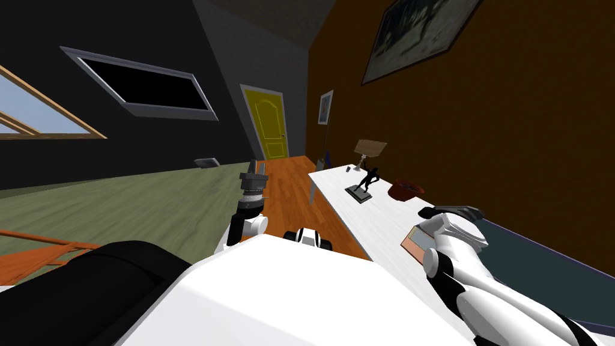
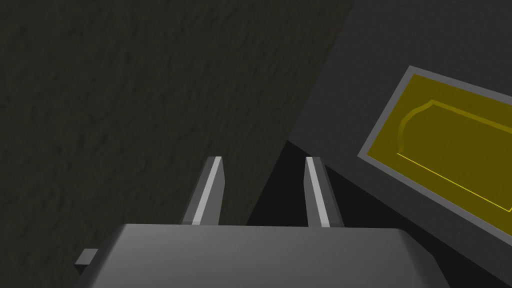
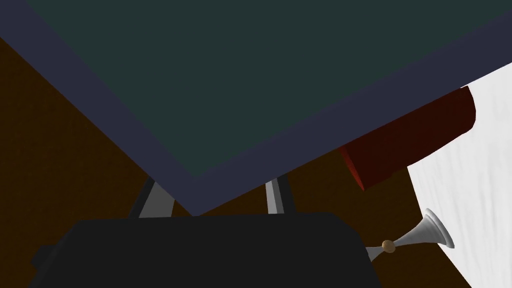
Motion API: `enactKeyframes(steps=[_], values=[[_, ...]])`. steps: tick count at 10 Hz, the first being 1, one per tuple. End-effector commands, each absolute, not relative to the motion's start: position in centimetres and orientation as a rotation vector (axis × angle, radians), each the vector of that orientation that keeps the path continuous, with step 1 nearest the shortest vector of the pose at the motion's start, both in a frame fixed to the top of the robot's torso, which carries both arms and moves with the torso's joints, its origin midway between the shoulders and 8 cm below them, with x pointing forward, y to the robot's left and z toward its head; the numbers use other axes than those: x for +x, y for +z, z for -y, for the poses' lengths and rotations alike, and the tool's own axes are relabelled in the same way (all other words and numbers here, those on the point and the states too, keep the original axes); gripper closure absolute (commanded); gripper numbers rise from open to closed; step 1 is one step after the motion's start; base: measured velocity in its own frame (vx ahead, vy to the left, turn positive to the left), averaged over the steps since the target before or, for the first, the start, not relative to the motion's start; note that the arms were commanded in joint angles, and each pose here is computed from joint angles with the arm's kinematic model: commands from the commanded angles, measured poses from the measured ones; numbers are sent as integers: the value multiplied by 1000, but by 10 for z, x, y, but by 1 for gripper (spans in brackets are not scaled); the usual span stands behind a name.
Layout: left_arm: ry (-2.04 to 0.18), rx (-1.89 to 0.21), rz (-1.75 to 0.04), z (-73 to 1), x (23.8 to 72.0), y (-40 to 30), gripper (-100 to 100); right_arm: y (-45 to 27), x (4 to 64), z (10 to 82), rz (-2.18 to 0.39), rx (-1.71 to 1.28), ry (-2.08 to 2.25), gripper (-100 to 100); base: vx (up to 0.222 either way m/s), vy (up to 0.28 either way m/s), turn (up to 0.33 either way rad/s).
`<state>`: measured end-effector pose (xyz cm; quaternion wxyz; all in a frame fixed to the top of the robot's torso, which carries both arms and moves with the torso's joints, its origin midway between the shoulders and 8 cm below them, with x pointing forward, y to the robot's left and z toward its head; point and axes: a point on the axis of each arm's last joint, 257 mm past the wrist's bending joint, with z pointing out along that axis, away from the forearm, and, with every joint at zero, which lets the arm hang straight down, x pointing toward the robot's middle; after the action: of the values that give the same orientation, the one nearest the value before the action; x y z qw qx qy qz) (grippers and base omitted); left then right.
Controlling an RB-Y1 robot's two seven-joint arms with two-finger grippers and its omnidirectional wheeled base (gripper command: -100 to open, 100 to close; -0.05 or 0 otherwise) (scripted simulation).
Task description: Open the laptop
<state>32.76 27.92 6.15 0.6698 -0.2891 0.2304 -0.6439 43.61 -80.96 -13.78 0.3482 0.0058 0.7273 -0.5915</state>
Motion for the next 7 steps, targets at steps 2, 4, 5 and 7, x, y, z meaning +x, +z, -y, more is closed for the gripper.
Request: enactKeyframes(steps=[2,4,5,7], values=[[-1451,-652,-519,-279,328,61,0,-150,437,793,-1866,-19,-1549,100,3,-10,-2],[-1451,-652,-519,-279,328,61,0,-171,426,778,-1858,-30,-1564,100,37,-56,20],[-1451,-652,-519,-279,328,61,0,-165,431,772,-1837,-38,-1565,100,22,-26,9],[-1452,-652,-519,-279,328,61,0,-164,431,772,-1836,-44,-1570,100,-1,4,3]])
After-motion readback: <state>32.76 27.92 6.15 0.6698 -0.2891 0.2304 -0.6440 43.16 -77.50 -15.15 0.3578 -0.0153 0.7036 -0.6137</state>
